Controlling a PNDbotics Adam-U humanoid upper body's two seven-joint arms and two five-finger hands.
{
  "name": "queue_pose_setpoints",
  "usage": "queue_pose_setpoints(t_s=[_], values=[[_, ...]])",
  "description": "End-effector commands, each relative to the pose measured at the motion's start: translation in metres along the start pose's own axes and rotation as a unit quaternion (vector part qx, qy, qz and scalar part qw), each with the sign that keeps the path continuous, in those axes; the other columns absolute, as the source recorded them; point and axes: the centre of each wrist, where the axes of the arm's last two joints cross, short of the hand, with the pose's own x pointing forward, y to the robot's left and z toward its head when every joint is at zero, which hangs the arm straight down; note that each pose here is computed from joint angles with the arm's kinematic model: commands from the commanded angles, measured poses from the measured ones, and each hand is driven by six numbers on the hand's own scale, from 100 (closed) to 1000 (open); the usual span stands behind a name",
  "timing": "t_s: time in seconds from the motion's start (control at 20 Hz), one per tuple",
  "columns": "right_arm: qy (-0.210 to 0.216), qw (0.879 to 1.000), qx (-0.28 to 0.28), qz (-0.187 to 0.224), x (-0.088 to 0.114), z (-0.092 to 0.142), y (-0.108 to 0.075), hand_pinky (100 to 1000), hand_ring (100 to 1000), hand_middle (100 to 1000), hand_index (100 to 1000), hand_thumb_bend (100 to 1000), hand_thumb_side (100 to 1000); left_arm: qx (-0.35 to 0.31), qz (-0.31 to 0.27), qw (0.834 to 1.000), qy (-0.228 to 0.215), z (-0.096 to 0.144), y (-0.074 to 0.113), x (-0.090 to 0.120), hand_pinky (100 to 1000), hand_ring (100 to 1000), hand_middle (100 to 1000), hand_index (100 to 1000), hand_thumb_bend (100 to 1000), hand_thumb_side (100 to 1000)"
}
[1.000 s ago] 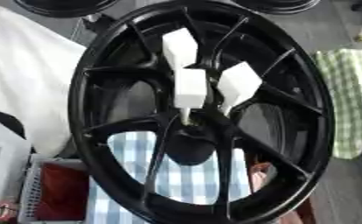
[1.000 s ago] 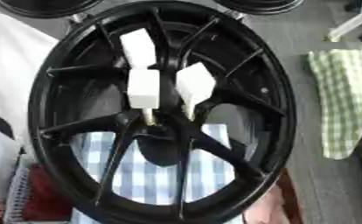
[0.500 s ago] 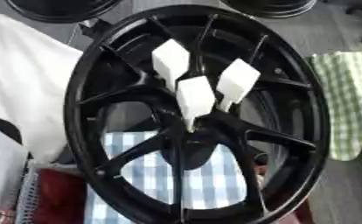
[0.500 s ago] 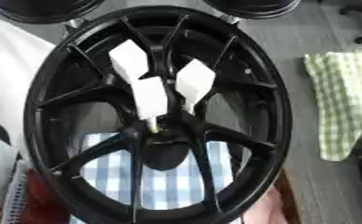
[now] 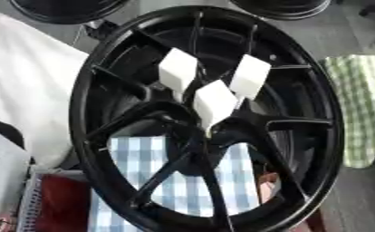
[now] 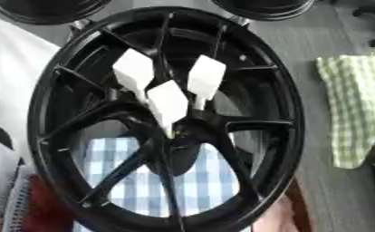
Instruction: Pull the pin out of the wheel hub.
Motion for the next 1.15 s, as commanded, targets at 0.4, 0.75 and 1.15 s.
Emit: queue_pose_setpoints(t_s=[0.4, 0.75, 1.15], values=[[-0.030, 0.998, -0.057, 0.003, 0.022, 0.002, -0.022, 877, 892, 790, 833, 100, 391, -0.006, -0.005, 1.000, -0.018, -0.005, 0.003, 0.008, 814, 784, 596, 762, 249, 726], [-0.211, 0.974, -0.068, -0.049, 0.107, 0.035, -0.025, 884, 848, 725, 775, 100, 562, -0.009, -0.003, 1.000, -0.020, -0.005, 0.001, 0.008, 813, 785, 597, 762, 248, 724], [-0.383, 0.902, -0.062, -0.189, 0.189, 0.090, -0.022, 876, 803, 650, 727, 100, 768, -0.018, 0.002, 1.000, -0.020, -0.006, -0.001, 0.009, 813, 786, 597, 762, 248, 723]])
